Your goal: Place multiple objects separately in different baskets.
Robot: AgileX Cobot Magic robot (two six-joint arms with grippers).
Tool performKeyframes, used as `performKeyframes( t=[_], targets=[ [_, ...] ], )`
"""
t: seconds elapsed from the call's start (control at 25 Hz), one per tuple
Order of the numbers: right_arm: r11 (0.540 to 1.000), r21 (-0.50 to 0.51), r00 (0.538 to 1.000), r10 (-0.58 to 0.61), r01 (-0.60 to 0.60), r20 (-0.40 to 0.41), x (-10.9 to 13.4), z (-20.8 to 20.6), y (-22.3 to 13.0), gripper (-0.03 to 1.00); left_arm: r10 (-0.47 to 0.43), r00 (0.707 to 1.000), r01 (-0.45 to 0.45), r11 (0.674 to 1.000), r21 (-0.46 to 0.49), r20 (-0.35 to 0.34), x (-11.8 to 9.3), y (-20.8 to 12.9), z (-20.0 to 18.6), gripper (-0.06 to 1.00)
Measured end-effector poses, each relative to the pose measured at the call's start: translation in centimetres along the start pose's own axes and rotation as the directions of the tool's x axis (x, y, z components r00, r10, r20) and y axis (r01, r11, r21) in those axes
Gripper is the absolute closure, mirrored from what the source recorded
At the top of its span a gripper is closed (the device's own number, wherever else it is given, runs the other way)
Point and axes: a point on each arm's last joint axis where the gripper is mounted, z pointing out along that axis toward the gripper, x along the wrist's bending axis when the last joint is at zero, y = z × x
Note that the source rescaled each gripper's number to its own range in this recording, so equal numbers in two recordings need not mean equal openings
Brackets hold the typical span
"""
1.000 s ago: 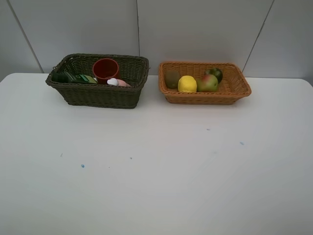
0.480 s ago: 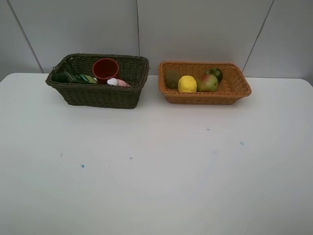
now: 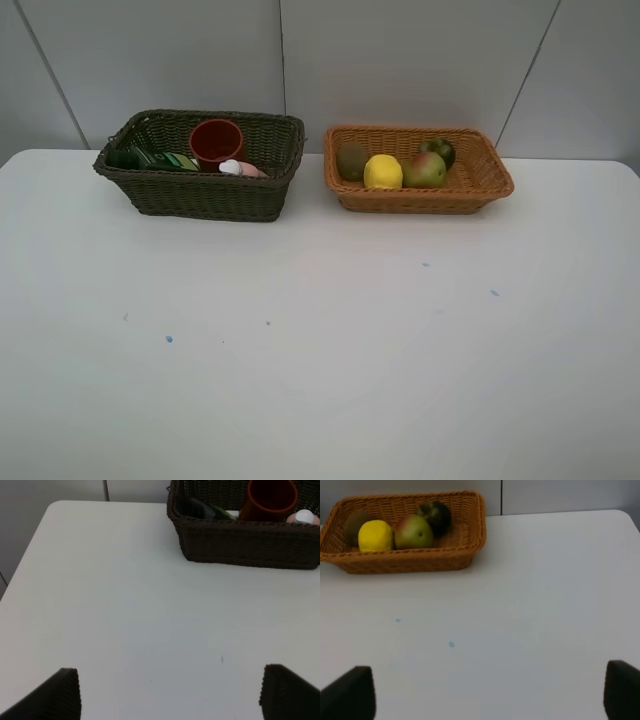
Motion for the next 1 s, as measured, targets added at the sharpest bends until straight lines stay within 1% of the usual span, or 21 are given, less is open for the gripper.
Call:
performKeyframes(
  t=[1.0],
  targets=[
    [1.0, 0.0, 1.0, 0.0, 0.0, 0.0, 0.0, 0.0, 0.0, -0.03, 0.0, 1.0, 0.0, 1.0, 0.0, 0.001, -0.01, 0.0, 0.0, 0.02]
  ],
)
